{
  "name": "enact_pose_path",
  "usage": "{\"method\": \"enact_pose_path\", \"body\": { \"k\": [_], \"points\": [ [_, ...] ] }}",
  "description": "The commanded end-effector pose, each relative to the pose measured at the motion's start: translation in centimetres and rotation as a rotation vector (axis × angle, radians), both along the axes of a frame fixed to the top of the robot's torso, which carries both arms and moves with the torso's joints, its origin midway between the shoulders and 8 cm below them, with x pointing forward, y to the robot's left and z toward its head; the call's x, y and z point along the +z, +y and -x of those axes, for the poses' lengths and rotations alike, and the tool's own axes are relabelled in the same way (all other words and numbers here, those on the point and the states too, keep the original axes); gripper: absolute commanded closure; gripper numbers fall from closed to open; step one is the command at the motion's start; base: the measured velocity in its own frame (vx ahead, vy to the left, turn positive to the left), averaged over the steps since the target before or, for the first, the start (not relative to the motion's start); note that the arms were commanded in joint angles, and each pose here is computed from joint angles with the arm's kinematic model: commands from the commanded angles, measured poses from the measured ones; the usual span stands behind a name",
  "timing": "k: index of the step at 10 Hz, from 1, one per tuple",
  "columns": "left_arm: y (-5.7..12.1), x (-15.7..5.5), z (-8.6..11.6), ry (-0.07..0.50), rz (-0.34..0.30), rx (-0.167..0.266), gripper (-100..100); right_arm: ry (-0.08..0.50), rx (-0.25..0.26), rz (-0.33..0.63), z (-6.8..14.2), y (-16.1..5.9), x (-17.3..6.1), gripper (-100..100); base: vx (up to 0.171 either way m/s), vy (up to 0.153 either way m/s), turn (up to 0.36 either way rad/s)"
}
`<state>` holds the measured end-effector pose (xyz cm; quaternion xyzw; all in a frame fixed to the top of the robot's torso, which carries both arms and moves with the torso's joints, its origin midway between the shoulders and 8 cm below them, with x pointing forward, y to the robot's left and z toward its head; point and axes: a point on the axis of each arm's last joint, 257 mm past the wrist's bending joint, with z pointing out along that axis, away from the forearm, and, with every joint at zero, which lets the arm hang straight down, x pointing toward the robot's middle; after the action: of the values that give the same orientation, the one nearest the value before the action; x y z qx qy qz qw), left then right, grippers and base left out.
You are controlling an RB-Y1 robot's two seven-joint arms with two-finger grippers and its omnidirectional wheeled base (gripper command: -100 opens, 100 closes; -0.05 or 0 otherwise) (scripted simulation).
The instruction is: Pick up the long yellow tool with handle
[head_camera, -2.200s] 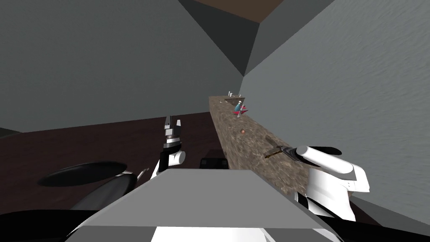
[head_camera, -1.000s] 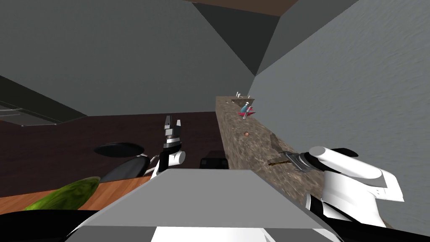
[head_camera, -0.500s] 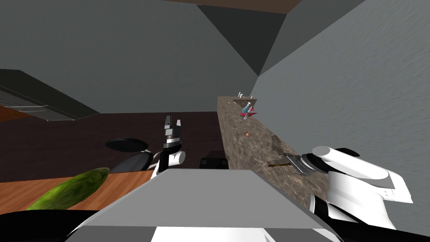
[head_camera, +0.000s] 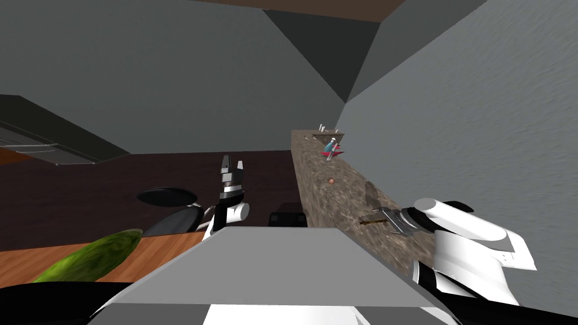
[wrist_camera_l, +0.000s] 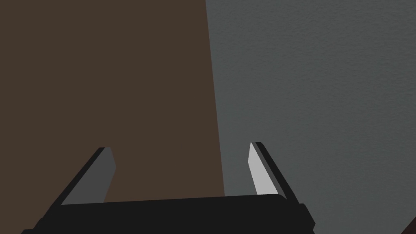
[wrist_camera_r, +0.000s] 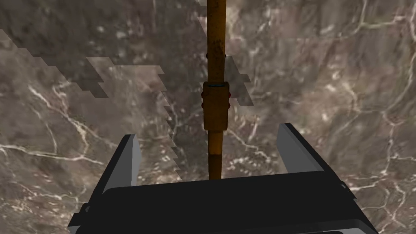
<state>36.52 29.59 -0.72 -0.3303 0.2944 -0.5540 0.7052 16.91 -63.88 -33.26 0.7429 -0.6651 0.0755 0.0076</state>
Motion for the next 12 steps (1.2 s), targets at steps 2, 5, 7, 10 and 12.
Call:
{"method": "enact_pose_path", "body": {
  "k": [2,5,7,10,12],
  "points": [
    [0.0,0.0,0.0,0.0,0.0,0.0,0,-0.001,0.002,0.002,0.0,-0.1,-0.1,100,0.01,0.0,-0.003],
    [0.0,0.0,0.0,0.0,0.0,0.0,0,-0.005,-0.002,0.007,-0.1,-0.2,0.1,100,0.0,0.0,-0.004],
    [0.0,0.0,0.0,0.0,0.0,0.0,0,-0.005,-0.001,0.007,-0.1,-0.2,0.1,0,0.0,0.0,0.0],
    [0.0,0.0,0.0,0.0,0.0,0.0,0,0.0,-0.01,0.001,0.0,0.1,1.7,100,-0.034,0.004,0.048],
    [0.0,0.0,0.0,0.0,0.0,0.0,0,-0.001,-0.007,0.002,-0.2,-0.1,1.5,0,-0.007,0.0,0.002]
  ]
}}
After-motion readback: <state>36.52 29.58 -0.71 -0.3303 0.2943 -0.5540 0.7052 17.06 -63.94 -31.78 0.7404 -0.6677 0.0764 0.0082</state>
